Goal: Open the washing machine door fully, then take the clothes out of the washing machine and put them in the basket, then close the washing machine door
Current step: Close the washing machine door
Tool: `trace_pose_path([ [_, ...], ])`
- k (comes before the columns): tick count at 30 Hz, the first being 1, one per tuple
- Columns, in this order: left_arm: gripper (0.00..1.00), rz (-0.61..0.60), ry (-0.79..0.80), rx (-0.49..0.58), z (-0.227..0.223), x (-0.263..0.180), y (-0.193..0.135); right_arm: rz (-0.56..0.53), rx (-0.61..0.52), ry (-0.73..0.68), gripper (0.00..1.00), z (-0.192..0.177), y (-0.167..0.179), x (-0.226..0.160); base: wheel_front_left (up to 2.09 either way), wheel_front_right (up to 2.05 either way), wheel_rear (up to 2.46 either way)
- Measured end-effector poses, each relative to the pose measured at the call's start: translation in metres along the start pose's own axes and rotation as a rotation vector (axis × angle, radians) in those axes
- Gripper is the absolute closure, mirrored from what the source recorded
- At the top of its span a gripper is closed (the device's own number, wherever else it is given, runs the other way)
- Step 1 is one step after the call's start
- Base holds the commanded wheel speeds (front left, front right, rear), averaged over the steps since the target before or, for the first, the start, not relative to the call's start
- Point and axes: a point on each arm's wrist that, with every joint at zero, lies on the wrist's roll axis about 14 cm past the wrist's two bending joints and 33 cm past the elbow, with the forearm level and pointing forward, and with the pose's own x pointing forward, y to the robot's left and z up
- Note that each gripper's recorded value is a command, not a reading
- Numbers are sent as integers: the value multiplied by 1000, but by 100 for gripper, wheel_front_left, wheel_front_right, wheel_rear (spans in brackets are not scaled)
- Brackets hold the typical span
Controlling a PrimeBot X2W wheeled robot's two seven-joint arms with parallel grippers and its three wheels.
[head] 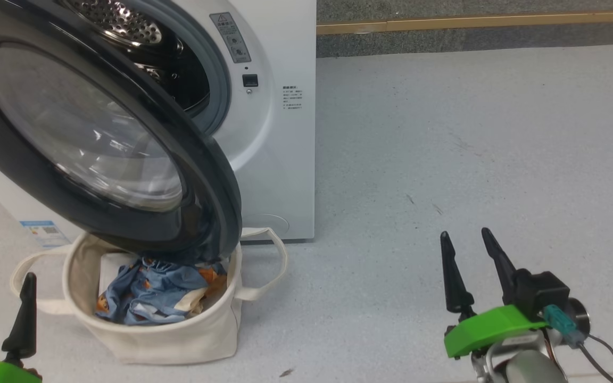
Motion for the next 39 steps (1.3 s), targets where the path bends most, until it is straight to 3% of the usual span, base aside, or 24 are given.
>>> trace_pose_path([
  [8,0,-15,22,4,-6,-1,-3,6,15,34,3,-11,4,-2,0,0,0],
  [9,0,-14,27,9,-7,-1,-2,6,17,37,65,-12,4,-3,0,0,0],
  [10,0,-13,32,17,-8,-2,-1,5,18,42,100,-14,4,-3,0,0,0],
  [18,0,-4,39,18,-12,-3,0,-3,56,30,100,-12,2,5,0,0,0],
  [24,0,-2,33,-1,-14,-4,-7,93,45,-93,100,29,27,42,0,0,0],
  [31,0,4,32,23,-14,-14,-9,304,69,-176,100,64,96,73,0,0,0],
  [39,0,37,3,20,-5,-21,-4,661,79,-221,100,90,211,84,0,0,0],
])
